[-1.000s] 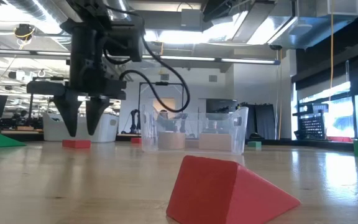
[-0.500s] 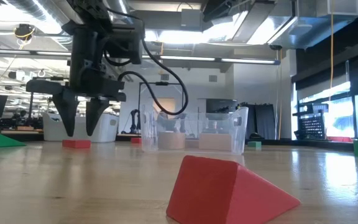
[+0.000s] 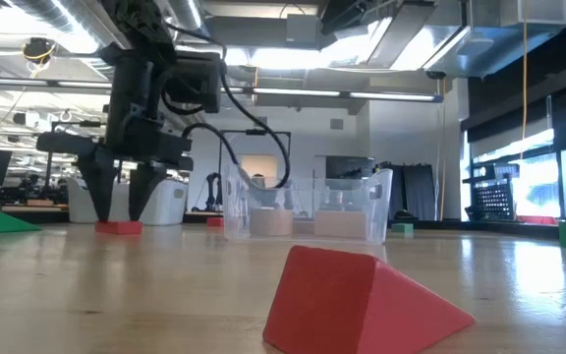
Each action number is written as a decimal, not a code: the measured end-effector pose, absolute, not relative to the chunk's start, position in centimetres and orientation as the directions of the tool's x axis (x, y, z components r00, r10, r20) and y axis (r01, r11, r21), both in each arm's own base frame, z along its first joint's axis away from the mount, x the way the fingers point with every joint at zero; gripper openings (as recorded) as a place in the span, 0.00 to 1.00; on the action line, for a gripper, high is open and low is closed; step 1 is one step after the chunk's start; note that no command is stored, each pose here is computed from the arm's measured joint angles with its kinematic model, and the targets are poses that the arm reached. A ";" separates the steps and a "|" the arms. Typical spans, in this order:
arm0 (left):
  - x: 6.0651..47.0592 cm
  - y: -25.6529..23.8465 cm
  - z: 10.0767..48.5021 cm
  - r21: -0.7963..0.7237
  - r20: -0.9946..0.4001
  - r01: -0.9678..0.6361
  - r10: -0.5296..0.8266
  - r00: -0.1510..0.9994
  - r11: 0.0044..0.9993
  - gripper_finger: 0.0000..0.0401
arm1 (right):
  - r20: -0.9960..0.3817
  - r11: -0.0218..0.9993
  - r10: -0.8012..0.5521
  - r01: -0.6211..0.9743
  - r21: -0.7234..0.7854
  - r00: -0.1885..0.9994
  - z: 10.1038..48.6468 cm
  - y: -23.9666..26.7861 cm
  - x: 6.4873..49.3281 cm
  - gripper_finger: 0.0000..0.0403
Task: Sort & place blocks by color
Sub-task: Put the red block into the gray bin
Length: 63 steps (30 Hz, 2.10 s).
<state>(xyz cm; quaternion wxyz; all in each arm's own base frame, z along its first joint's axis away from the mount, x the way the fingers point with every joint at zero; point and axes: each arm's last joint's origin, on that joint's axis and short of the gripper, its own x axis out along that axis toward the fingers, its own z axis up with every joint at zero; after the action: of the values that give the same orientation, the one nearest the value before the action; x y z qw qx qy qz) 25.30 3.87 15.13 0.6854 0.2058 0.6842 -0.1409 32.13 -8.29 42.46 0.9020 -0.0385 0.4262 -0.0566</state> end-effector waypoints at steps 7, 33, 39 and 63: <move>24.8 3.8 14.0 0.095 -0.995 0.474 0.089 0.034 0.876 0.45 | -0.762 0.998 -0.053 0.015 -0.057 0.645 42.5 -8.1 32.2 0.42; 24.7 3.8 13.7 0.105 -0.994 0.353 0.094 0.049 0.930 0.45 | -0.757 0.999 -0.033 0.004 -0.041 0.652 42.5 -8.0 32.2 0.42; 24.6 3.7 13.7 0.101 -0.995 0.353 0.091 0.044 0.930 0.38 | -0.757 0.999 -0.033 0.004 -0.041 0.652 42.5 -8.0 32.2 0.42; 28.1 5.7 19.5 0.167 -0.976 -0.099 0.179 0.122 0.981 0.30 | -0.759 0.999 -0.033 0.004 -0.041 0.651 42.4 -8.0 32.2 0.42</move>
<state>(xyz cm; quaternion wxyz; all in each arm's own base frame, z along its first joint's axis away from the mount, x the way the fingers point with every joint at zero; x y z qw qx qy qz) 28.06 5.67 19.51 0.7483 0.0304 0.6561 0.0929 32.25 -8.01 42.44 0.9083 -0.0175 0.4178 -0.0103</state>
